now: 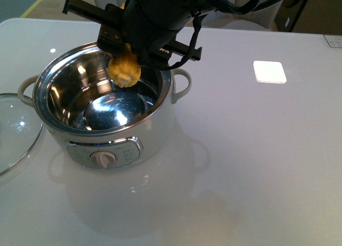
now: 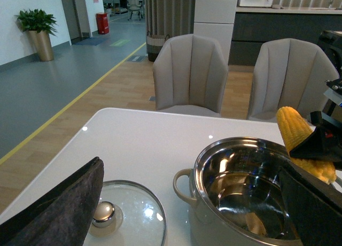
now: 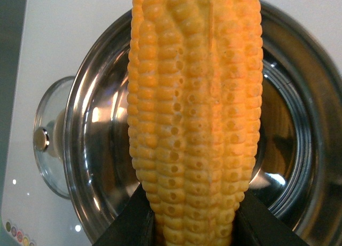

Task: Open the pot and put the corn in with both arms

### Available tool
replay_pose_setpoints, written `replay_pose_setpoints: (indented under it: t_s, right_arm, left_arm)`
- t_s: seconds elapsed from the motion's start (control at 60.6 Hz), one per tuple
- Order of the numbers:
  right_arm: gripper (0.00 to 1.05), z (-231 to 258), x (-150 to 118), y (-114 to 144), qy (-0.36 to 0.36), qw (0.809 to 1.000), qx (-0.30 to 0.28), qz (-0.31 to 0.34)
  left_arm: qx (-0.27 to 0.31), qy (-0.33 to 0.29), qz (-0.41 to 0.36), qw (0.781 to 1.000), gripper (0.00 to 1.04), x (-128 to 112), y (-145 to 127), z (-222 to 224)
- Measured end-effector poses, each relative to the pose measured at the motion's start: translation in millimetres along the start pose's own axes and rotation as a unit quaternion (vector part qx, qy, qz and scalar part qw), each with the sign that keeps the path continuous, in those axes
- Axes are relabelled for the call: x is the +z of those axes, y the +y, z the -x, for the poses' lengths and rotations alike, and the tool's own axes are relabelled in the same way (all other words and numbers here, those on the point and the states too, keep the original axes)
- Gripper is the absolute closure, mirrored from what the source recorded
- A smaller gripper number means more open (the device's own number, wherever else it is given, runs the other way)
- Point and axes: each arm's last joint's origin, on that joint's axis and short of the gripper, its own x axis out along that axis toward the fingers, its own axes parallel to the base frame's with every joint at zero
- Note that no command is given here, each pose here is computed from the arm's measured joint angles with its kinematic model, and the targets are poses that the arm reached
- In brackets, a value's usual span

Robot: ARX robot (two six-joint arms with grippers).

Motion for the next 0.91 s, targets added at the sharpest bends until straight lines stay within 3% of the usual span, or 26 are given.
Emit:
replay_pose_setpoints:
  t_s: [0.429, 0.775, 0.907]
  right_arm:
    - [0.81, -12.2, -21.8, 16.0, 0.045, 0.999, 0.013, 0.017]
    - [0.22, -15.9, -22.9, 11.7, 0.048, 0.999, 0.005, 0.011]
    - [0.07, -16.4, -20.9, 7.7, 0.041, 0.999, 0.001, 0.004]
  left_arm:
    - [0.0, 0.0, 0.0, 1.0, 0.07, 0.0, 0.0, 0.0]
    - [0.0, 0.0, 0.0, 1.0, 0.07, 0.0, 0.0, 0.0]
    - [0.0, 0.0, 0.0, 1.0, 0.07, 0.0, 0.0, 0.0]
